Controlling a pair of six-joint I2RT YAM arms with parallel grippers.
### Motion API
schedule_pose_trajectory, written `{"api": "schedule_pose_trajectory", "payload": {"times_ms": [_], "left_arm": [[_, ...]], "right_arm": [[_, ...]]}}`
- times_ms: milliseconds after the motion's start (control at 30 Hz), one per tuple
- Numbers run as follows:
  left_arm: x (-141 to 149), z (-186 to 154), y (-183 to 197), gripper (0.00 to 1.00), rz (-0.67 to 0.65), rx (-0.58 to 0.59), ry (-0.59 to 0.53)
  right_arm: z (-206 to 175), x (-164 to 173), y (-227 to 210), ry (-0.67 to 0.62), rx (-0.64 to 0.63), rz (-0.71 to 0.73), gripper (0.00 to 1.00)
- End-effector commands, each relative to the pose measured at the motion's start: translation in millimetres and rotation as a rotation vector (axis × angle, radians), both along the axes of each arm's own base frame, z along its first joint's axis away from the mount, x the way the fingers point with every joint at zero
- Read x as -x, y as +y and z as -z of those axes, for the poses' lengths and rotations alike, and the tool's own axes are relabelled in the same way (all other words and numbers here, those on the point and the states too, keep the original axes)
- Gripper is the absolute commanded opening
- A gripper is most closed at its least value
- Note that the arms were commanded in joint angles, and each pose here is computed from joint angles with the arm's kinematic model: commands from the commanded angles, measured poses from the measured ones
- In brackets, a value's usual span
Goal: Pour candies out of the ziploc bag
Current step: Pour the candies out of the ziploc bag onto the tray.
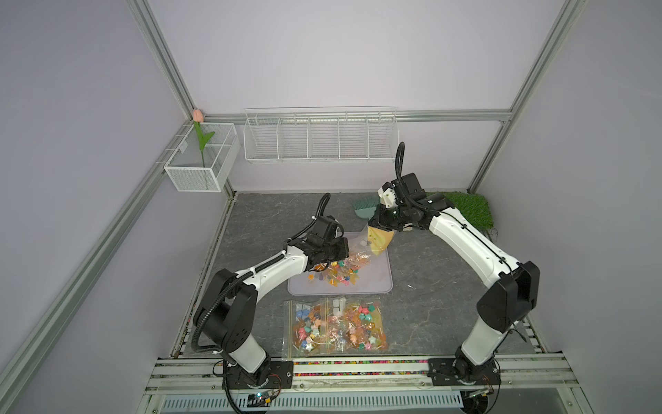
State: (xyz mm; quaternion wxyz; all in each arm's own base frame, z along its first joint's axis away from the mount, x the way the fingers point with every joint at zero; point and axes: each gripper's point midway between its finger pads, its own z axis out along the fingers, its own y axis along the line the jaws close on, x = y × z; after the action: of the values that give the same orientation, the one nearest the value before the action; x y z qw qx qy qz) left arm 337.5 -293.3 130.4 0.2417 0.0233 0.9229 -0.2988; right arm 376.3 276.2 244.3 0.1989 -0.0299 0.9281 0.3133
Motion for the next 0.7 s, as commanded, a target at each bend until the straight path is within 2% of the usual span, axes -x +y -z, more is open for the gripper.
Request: {"api": "schedule_pose_trajectory", "payload": {"times_ms": [0,467,667], "left_arm": [[-7,-4,-5,0.0,-0.01,0.025,0.002],[-8,-4,-15,0.0,0.002,0.053,0.002],[-6,-20,-20,0.0,0.031,0.058,-0.034]], "right_arm": [[-20,0,-4,-0.044,-0.013,-0.008,0.07],[-31,2,-6,-0.055,-0.008,-0.01,0.07],[-23,2,-20,-0.045,0.026,0.04,0.07]]}}
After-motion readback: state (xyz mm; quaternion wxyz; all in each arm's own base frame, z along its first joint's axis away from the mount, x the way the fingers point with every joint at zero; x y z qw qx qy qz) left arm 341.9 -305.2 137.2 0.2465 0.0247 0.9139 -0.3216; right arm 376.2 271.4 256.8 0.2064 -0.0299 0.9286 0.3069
